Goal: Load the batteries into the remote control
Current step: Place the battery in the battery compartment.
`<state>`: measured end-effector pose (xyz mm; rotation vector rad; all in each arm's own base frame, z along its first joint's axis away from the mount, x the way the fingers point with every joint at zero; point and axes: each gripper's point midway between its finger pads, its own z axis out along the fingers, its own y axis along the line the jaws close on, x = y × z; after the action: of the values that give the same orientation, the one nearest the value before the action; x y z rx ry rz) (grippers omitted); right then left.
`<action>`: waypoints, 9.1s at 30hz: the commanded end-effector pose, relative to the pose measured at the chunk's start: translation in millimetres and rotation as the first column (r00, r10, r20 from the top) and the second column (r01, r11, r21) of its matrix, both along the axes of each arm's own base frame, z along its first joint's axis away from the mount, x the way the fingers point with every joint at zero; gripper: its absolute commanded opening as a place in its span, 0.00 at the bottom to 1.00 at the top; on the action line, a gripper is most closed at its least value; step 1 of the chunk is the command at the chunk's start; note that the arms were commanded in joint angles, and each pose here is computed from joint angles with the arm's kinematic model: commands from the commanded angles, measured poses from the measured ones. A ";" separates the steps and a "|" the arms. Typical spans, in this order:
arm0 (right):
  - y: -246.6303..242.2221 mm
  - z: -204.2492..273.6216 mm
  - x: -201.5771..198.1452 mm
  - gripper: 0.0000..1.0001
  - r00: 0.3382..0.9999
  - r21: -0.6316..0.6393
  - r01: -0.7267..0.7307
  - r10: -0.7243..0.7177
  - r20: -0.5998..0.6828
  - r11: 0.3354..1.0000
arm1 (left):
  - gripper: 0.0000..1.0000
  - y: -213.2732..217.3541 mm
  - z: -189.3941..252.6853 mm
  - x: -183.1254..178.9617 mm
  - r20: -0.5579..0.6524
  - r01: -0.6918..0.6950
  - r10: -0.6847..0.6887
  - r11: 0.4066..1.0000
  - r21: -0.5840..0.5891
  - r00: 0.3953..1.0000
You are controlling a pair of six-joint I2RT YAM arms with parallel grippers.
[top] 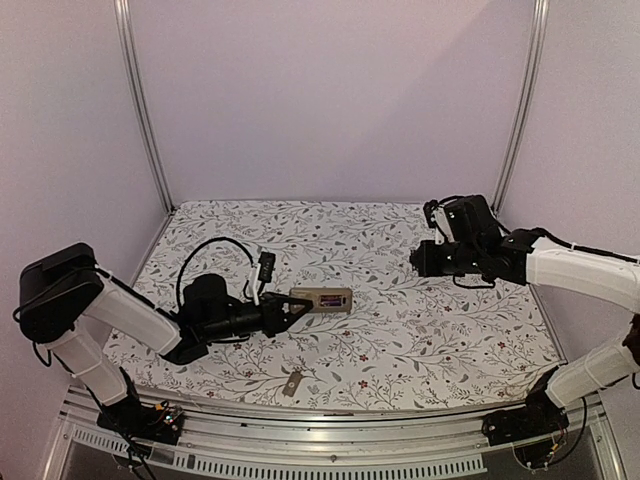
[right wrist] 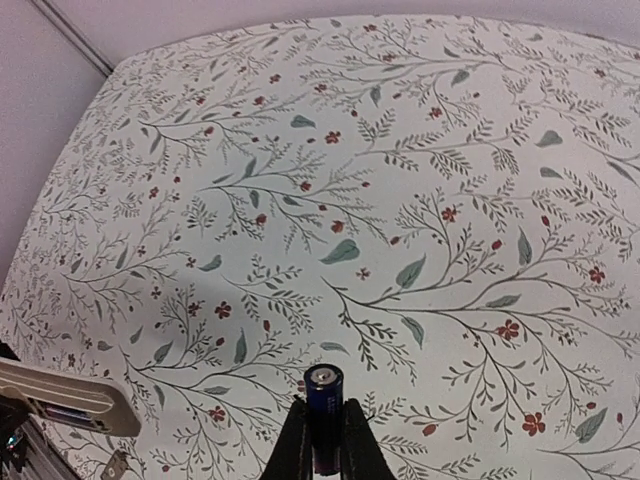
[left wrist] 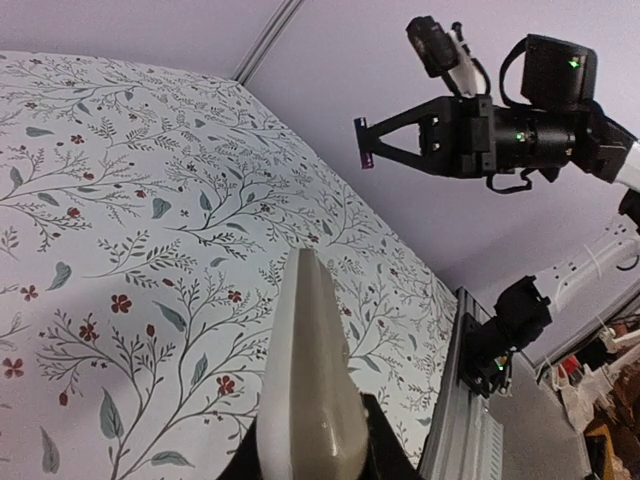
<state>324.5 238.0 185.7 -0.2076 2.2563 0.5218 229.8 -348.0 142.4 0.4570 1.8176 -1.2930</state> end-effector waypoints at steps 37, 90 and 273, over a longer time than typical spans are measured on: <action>164.4 9.3 -114.7 0.00 0.294 -0.339 -0.838 0.877 0.380 0.428 | 0.00 6.3 -52.6 -10.0 -0.234 0.008 0.014 0.996 0.092 0.972; 174.9 -124.2 -71.1 0.00 0.244 -0.498 -0.804 0.944 0.224 0.325 | 0.00 8.3 -89.9 6.7 -0.362 0.034 0.000 0.996 0.086 0.932; 187.6 -58.1 -63.1 0.00 0.191 -0.373 -0.849 0.874 0.446 0.376 | 0.00 1.1 -123.9 24.2 -0.494 0.079 -0.041 0.995 0.056 0.868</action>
<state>276.1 424.2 128.3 -1.5370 1.3707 0.7527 264.4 -355.4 50.4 0.2583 2.1696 -1.5291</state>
